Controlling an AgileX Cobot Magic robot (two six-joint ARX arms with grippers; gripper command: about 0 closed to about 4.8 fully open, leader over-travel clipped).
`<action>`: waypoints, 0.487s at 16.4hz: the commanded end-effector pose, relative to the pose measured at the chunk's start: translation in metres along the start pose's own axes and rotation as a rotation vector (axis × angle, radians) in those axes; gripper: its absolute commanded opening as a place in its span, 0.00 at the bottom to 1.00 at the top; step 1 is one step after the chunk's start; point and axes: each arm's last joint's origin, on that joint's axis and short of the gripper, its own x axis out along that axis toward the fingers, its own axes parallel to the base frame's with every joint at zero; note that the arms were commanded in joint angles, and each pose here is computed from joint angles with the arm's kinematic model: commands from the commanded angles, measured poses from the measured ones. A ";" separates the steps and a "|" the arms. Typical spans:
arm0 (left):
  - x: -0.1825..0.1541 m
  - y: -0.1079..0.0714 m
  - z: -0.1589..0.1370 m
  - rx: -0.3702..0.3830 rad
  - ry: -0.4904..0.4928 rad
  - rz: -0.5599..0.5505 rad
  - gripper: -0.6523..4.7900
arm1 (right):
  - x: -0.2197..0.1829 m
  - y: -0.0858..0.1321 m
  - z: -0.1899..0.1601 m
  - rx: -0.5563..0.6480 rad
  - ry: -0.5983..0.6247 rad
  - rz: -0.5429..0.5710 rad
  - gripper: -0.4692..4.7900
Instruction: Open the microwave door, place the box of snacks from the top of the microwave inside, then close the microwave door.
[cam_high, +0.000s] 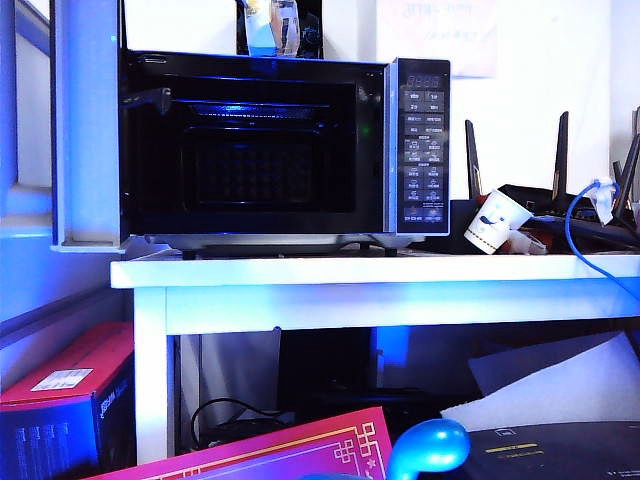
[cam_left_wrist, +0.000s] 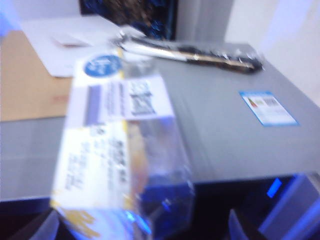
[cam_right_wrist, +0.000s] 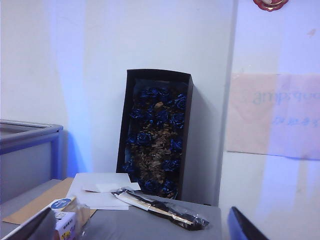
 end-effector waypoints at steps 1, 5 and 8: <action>0.004 0.001 0.001 -0.023 -0.023 0.024 1.00 | -0.002 0.001 0.004 0.003 -0.007 0.024 1.00; 0.011 0.003 -0.001 -0.058 -0.038 0.034 1.00 | -0.002 0.002 0.002 0.005 0.010 0.066 1.00; 0.014 0.005 -0.001 -0.077 -0.047 0.052 1.00 | -0.002 0.002 0.000 0.007 0.029 0.068 1.00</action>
